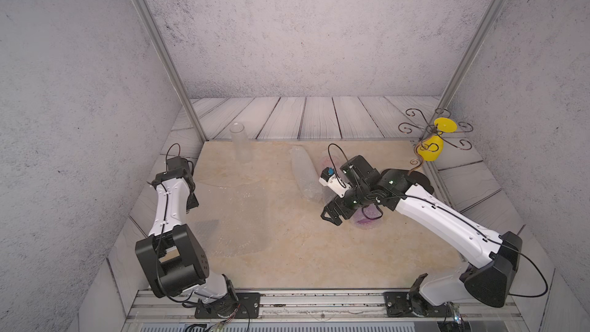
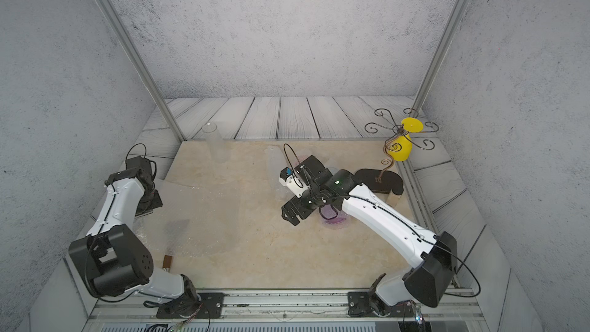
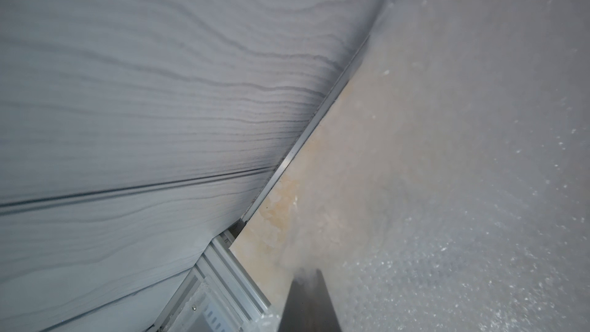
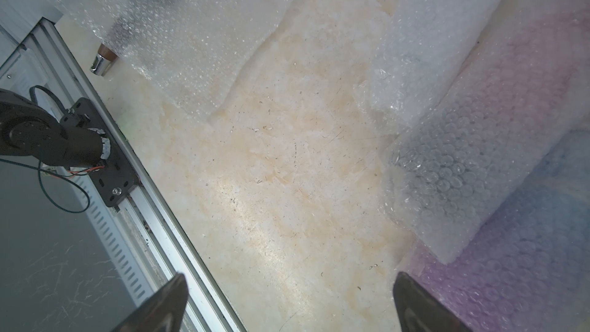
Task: Unwrap the vase from the bubble wrap
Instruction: Move the bubble wrap to the center of the board.
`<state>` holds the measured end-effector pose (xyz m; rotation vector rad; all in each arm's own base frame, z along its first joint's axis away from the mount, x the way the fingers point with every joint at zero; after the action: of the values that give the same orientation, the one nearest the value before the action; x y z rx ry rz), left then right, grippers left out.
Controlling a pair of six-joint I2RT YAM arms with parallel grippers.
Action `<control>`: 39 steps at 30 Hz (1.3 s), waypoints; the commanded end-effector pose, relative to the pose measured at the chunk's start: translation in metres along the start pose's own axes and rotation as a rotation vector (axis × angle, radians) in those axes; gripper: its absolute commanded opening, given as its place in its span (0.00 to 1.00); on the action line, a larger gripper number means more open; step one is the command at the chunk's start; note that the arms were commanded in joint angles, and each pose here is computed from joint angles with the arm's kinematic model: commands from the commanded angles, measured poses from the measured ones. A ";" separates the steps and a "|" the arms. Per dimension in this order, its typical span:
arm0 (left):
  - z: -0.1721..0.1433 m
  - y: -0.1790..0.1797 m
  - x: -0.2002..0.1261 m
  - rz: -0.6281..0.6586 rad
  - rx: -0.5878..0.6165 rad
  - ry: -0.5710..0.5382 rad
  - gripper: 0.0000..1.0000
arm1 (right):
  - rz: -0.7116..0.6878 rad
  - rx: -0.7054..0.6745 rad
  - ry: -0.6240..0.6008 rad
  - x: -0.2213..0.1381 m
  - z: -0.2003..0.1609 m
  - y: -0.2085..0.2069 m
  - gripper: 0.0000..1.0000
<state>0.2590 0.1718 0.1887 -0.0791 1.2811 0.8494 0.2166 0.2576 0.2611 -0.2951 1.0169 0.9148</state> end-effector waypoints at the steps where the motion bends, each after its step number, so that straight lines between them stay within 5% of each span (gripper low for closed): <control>1: 0.002 0.002 0.001 0.009 -0.017 0.011 0.46 | -0.023 0.017 0.019 -0.001 -0.005 -0.003 0.99; 2: 0.001 0.003 0.000 0.003 -0.021 0.005 0.61 | -0.026 0.019 0.014 -0.003 -0.005 -0.003 0.99; 4: 0.002 0.005 -0.008 -0.008 -0.030 -0.018 0.76 | -0.033 0.020 0.010 -0.005 -0.006 -0.004 0.99; 7: 0.004 0.004 -0.025 -0.024 -0.022 -0.072 0.83 | -0.033 0.026 0.011 -0.004 -0.007 -0.004 0.99; 14: 0.000 -0.026 -0.083 -0.052 0.137 -0.252 0.86 | -0.023 0.046 0.027 0.004 -0.010 -0.004 0.99; 27: -0.069 -0.213 -0.179 -0.854 0.313 -0.289 0.86 | -0.060 0.062 0.044 0.013 -0.018 -0.011 0.99; 32: -0.079 -0.272 -0.183 -0.951 0.308 -0.262 0.86 | -0.075 0.071 0.048 0.013 -0.028 -0.014 0.99; 39: -0.079 -0.323 -0.172 -0.926 0.309 -0.154 0.86 | -0.088 0.084 0.065 0.019 -0.042 -0.018 0.99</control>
<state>0.3672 -0.1680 0.1716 -0.2624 1.0808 -0.1197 0.2095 0.2372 0.2101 -0.3184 1.1362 0.8032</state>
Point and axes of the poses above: each gripper's point midway between its finger pads, its own x axis out along the fingers, its own y axis along the line the jaws close on, z = x × y, the point moved 4 cm from there along -x, back along the fingers
